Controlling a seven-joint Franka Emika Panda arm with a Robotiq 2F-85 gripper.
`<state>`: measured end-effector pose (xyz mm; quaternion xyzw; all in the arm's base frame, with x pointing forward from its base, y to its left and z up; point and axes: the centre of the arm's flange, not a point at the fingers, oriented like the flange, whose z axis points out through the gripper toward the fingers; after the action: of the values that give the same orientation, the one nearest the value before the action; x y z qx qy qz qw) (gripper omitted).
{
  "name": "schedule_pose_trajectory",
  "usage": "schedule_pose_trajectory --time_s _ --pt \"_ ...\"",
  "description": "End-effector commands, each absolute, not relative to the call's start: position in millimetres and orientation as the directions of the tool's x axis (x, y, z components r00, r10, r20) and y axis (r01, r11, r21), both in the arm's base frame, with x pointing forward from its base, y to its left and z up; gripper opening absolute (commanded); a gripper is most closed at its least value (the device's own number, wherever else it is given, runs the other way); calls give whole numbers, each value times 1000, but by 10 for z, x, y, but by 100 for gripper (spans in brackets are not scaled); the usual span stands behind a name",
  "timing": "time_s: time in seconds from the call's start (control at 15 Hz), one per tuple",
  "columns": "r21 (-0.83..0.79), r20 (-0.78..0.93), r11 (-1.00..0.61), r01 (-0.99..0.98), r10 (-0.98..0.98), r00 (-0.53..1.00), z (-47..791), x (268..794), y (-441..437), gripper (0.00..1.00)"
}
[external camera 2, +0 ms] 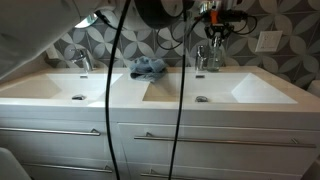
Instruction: Move the clear bottle from the left side of the right tap and move it to the right of the right tap
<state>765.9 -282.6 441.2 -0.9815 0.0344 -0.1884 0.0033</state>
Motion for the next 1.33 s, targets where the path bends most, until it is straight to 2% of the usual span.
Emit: schedule_pose_trajectory --time_s 0.0,0.67,0.73,0.8,0.87,1.0,1.27 --pt "-24 422 -999 -47 -53 905 4691 8195 -3032 12" --pt "-22 452 -999 -33 -40 891 4615 8281 -3035 12" --pt "-23 452 -999 -31 -38 891 4613 8281 -3033 20" --pt "-24 453 -999 -30 -37 891 4613 8281 -3031 35" --pt "-24 453 -999 -28 -36 891 4614 8283 -3029 58" --pt "-24 459 -999 -26 -34 888 4624 8288 -3025 67" --pt "-11 495 -1000 -27 -29 868 4748 8291 -3023 96"
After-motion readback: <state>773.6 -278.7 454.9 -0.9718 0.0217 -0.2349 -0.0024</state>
